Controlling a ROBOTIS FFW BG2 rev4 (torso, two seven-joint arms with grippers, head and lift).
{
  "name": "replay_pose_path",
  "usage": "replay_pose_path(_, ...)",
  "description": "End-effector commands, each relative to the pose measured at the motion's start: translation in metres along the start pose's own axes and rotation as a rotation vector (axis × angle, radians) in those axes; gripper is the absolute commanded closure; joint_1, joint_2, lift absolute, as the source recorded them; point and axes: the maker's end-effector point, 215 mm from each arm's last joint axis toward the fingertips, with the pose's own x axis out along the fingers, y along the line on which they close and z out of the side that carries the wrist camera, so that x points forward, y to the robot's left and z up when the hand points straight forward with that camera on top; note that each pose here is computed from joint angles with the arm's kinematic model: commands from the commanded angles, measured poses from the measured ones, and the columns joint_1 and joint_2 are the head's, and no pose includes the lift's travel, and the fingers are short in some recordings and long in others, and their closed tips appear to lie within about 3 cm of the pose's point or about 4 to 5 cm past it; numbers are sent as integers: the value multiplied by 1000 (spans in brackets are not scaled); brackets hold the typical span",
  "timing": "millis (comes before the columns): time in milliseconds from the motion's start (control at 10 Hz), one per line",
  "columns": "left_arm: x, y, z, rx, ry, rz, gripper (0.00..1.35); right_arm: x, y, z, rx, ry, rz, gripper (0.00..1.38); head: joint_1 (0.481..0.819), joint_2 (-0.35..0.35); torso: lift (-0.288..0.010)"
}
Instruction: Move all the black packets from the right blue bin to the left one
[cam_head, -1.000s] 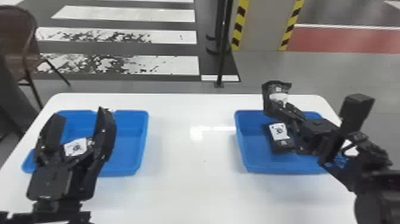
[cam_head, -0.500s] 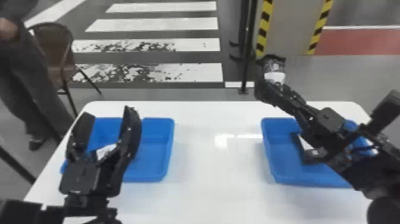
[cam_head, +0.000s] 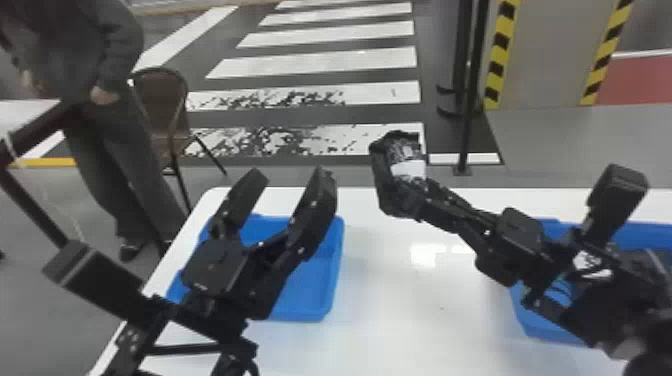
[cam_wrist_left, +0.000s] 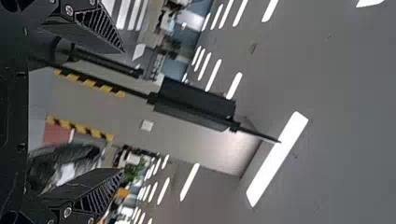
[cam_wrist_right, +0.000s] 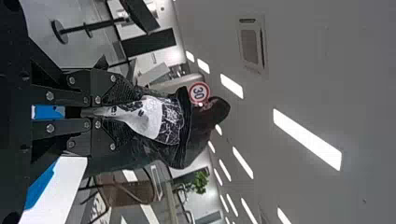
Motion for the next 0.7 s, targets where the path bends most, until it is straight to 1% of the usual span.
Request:
replay_pose_path(0, 8, -17, -20, -26, 91, -72, 130, 18, 22, -10, 20, 26, 61, 1078, 617, 202, -140)
replay_pose_path(100, 10, -21, -25, -25, 112, -89, 136, 23, 30, -12, 23, 37, 80, 1078, 624, 203, -140)
replay_pose_path(200, 9, -15, -27, -5, 119, -77, 134, 27, 36, -14, 25, 41, 95, 1078, 632, 206, -140)
replay_pose_path(300, 8, -11, -34, -3, 144, -68, 130, 29, 40, -16, 28, 49, 103, 1078, 635, 213, -140)
replay_pose_path(500, 9, -5, -33, 4, 142, -59, 136, 35, 52, -28, 48, 74, 132, 1078, 644, 235, -140)
replay_pose_path(600, 11, -2, -29, 9, 122, -52, 136, 41, 60, -31, 53, 81, 153, 1078, 648, 248, -140)
